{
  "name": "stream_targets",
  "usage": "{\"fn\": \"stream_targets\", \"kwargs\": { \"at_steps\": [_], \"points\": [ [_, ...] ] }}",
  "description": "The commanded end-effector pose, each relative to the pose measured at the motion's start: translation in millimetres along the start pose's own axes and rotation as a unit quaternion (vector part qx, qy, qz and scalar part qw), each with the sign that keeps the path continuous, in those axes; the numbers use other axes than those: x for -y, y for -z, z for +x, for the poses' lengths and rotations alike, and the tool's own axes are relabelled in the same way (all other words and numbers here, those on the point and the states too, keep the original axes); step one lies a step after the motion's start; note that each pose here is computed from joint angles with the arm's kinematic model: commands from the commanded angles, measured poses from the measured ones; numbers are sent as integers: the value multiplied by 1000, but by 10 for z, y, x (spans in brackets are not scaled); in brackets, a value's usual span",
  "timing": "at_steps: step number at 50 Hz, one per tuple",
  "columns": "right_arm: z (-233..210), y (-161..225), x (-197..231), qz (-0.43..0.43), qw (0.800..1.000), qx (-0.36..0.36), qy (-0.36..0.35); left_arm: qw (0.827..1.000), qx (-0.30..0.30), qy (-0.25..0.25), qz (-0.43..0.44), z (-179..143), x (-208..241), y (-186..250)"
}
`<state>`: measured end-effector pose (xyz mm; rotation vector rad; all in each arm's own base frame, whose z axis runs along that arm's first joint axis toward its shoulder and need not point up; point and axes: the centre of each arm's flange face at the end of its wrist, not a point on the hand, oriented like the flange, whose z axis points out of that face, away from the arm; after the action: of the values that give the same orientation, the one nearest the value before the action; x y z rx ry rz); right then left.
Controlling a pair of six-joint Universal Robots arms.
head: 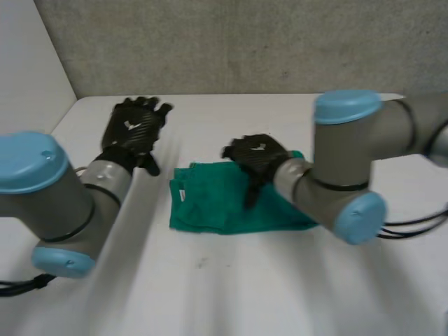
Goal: Fold the towel.
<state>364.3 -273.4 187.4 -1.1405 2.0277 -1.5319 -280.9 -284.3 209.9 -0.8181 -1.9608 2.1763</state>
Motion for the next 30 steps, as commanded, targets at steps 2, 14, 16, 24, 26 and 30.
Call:
{"fn": "stream_targets", "kwargs": {
  "at_steps": [2, 14, 16, 24, 26, 30],
  "points": [
    [418, 275, -490, -56, 996, -56, -30, 994, -91, 53, -18, 581, -119, -98],
    [741, 458, -883, -94, 985, -129, 65, 989, -52, 46, -128, 476, -606, -197],
    [756, 451, -880, -98, 982, -138, 80, 988, -40, 43, -144, 420, -662, -161],
    [853, 384, -718, -76, 982, -152, 87, 987, -26, 37, -157, 246, -526, 75],
    [836, 374, -686, -73, 982, -149, 88, 988, -22, 37, -148, 217, -458, 104],
    [787, 379, -660, -77, 984, -140, 84, 990, -16, 42, -130, 164, -304, 158]
  ]
}}
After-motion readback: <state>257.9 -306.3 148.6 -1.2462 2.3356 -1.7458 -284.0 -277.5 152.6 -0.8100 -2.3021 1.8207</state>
